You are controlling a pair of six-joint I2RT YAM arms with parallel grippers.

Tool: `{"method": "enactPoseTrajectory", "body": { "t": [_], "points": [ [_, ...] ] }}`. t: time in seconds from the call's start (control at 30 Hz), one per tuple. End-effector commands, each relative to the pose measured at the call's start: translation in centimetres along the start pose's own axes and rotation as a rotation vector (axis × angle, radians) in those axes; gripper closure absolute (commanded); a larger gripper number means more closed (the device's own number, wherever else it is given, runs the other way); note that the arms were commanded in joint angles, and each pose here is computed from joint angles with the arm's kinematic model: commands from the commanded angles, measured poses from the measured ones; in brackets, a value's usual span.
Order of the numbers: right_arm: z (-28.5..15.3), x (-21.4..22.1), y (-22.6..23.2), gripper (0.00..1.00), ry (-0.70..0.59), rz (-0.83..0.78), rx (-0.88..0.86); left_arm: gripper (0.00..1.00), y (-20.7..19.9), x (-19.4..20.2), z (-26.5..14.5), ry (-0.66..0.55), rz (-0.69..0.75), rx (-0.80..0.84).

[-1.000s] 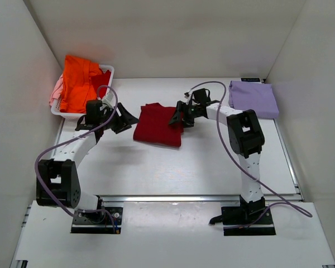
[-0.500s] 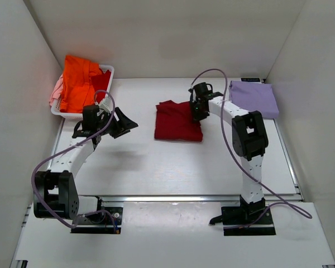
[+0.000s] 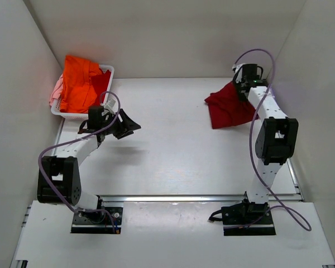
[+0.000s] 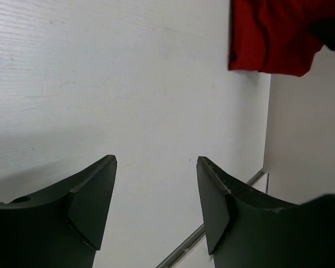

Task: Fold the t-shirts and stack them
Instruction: Put the neatly folded tshirt into the corner of the board with the right arm

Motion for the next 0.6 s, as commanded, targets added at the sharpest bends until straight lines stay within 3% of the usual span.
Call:
{"method": "enactPoseTrajectory", "body": {
  "t": [0.0,0.27,0.57],
  "points": [
    [-2.9,-3.5,-5.3,1.00,-0.152,-0.001,0.103,0.30,-1.2,-1.1,0.4,-0.014,0.049,0.073],
    [0.8,-3.5,-11.0,1.00,-0.207,0.097,0.153,0.30,-0.1,-0.9,0.9,0.009,0.052,0.054],
    [7.1,-1.5,-13.9,1.00,-0.106,0.179,0.194,0.30,0.4,-1.5,1.1,0.021,0.045,0.041]
  ]
}}
Point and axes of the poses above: each gripper's point midway between its finger pads, its own z axis out along the fingers, its own y axis along the line the jaws close on, x = y × z, the point moved 9 cm from there along -z, back along the fingers, and after that the axes turned 4 degrees about z, right-handed, at the moved point
